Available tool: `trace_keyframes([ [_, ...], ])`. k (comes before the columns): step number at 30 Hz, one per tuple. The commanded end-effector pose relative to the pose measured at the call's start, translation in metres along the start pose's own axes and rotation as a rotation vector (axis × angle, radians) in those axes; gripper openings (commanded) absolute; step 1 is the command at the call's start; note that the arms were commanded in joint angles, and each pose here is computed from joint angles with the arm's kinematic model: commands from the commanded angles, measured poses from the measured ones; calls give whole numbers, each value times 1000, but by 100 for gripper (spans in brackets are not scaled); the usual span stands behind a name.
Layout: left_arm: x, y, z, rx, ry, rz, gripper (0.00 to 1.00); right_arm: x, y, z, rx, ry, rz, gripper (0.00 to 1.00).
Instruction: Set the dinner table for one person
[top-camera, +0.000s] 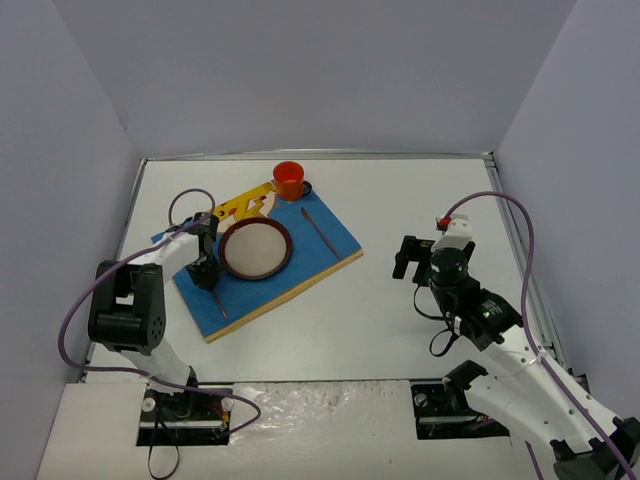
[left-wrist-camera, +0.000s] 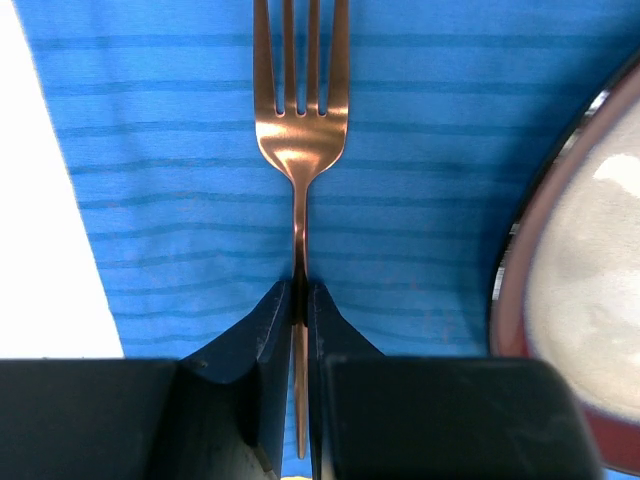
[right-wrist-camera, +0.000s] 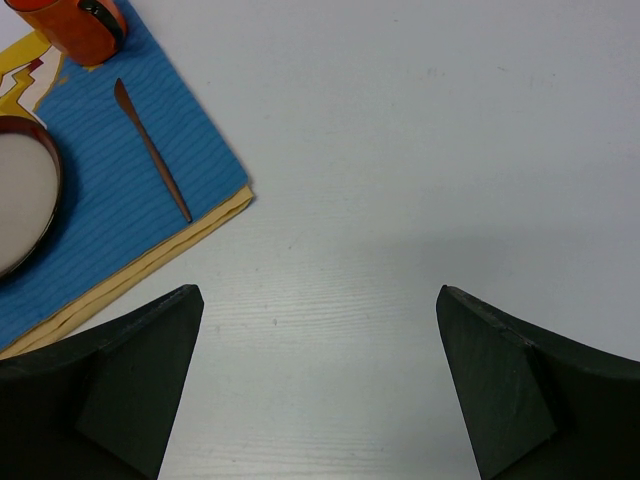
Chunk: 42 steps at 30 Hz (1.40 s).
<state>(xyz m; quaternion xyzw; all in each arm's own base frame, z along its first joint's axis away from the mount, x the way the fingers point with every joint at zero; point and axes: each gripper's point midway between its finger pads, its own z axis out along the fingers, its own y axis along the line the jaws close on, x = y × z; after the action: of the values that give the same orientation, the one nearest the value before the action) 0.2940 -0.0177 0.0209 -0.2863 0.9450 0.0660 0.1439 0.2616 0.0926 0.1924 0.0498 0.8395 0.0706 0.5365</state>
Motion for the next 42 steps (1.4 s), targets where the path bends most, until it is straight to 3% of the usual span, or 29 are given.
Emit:
trace_keyframes([
  [1, 0, 16, -2, -9, -6, -1, 0, -11, 4, 5, -6, -46, 13, 100],
  [20, 3, 25, -7, -6, -11, 13, 1, -10, 5, 6, -12, -42, 11, 100],
  [25, 2, 25, -9, 1, -15, 5, 23, -11, 5, 6, -15, -44, 11, 100],
  [33, -1, 26, -16, -1, -21, -2, 38, -12, 7, 5, -21, -45, 11, 100],
  [42, -29, 32, -92, 74, -162, -20, 53, -33, 11, -6, -51, -102, 37, 100],
])
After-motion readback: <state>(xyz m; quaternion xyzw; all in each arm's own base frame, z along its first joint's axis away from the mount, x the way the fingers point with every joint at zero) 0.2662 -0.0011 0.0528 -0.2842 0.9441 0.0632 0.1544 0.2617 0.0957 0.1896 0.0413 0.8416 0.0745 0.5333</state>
